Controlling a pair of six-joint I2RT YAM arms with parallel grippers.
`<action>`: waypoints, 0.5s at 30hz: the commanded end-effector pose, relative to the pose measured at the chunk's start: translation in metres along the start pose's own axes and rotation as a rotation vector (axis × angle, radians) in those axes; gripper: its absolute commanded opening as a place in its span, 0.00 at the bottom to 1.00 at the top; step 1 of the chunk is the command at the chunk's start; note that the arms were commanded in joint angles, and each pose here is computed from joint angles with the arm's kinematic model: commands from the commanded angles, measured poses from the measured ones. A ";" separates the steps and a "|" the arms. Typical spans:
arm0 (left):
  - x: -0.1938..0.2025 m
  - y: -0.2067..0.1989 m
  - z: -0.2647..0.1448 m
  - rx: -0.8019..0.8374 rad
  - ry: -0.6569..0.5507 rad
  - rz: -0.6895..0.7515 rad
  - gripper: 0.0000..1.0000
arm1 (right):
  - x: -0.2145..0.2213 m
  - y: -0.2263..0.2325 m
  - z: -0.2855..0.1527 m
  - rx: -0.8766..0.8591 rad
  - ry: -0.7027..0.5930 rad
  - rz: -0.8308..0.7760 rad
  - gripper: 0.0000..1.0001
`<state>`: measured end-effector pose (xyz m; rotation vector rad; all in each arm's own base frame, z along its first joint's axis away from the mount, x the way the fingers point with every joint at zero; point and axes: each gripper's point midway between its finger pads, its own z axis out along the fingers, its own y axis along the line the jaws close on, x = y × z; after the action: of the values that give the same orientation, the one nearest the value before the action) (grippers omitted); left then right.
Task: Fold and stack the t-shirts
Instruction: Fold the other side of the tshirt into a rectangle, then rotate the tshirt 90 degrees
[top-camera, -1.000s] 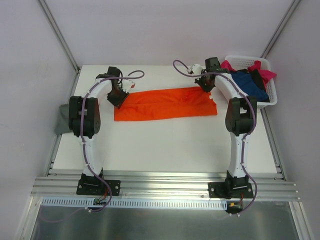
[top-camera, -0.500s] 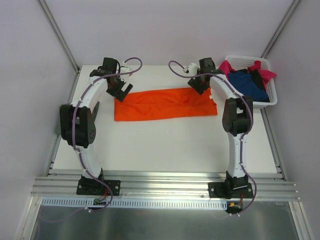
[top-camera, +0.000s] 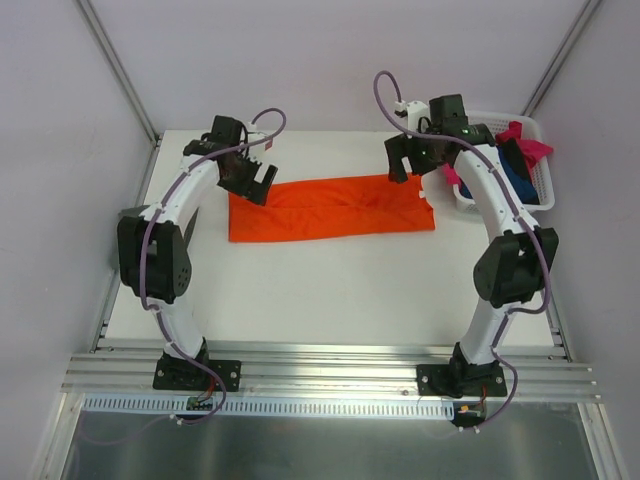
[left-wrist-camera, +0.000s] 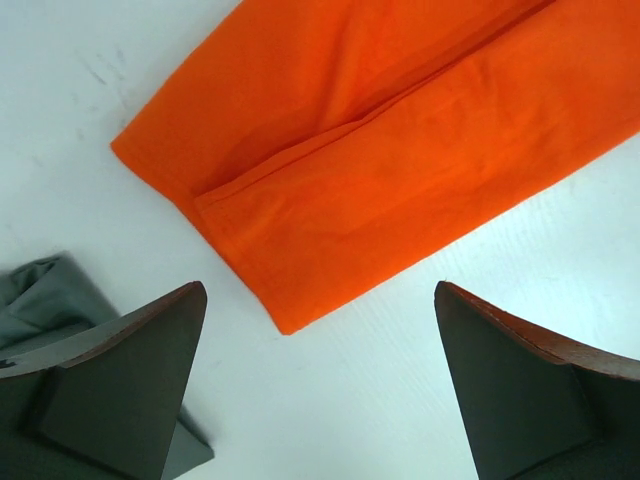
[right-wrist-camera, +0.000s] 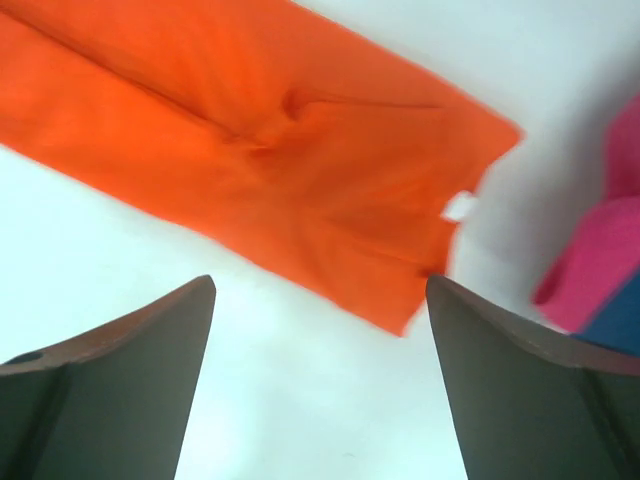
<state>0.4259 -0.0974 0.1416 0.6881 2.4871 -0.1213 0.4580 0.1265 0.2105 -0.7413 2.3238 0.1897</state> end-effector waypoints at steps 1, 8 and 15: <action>-0.019 -0.023 -0.009 0.173 -0.047 -0.160 0.99 | 0.031 0.053 -0.005 -0.228 0.086 0.353 0.89; -0.020 -0.052 0.025 0.269 0.018 -0.153 0.99 | 0.035 0.079 0.014 -0.411 0.127 0.441 0.99; -0.024 -0.062 0.045 0.330 0.046 -0.132 0.99 | 0.018 0.061 0.062 -0.458 0.139 0.546 0.97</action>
<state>0.4261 -0.1633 0.1023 0.6493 2.6156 -0.5160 0.4308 0.1814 0.1274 -0.3734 2.6602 0.8452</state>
